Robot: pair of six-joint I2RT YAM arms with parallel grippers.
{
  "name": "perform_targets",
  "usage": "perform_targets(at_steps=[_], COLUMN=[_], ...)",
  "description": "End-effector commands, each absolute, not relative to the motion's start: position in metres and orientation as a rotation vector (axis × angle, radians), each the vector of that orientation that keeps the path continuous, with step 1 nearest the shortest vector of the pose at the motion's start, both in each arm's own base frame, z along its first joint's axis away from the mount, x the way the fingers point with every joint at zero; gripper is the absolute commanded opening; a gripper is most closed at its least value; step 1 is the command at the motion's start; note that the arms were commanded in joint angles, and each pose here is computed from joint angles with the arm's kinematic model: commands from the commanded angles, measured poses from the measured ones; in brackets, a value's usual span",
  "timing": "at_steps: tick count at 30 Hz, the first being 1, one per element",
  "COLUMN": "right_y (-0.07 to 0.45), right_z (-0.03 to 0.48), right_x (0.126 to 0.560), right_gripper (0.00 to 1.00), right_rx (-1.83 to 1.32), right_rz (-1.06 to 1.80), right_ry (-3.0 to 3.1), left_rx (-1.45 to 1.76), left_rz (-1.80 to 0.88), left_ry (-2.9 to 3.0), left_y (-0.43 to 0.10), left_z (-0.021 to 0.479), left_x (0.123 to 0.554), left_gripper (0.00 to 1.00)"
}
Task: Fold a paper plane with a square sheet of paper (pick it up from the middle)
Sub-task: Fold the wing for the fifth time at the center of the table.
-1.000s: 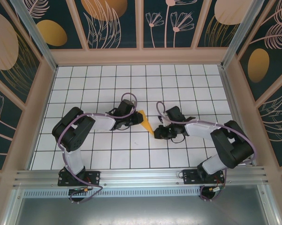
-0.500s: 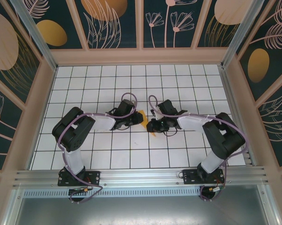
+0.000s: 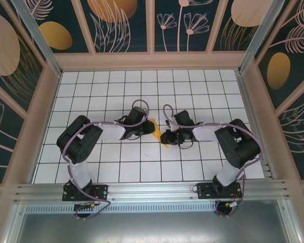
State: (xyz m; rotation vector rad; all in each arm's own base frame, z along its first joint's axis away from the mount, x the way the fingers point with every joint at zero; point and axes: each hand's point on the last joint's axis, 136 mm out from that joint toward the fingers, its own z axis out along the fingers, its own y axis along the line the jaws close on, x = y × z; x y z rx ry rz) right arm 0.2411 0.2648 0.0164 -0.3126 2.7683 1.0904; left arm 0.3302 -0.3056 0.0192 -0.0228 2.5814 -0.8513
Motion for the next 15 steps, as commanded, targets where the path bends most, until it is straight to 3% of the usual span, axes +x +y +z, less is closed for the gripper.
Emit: perform_targets(at_steps=[1, 15], right_y=[0.238, 0.232], right_z=[-0.019, -0.03], right_x=[0.216, 0.21], right_gripper=[0.19, 0.19], right_rx=[-0.224, -0.194], right_rz=[0.968, 0.95], right_ry=[2.936, 2.971], left_rx=[-0.058, -0.092], left_rz=[-0.629, -0.556], left_ry=[2.599, 2.564], left_y=[-0.273, -0.242], left_z=[-0.001, 0.011], left_x=[0.346, 0.38], left_gripper=[0.27, 0.27])
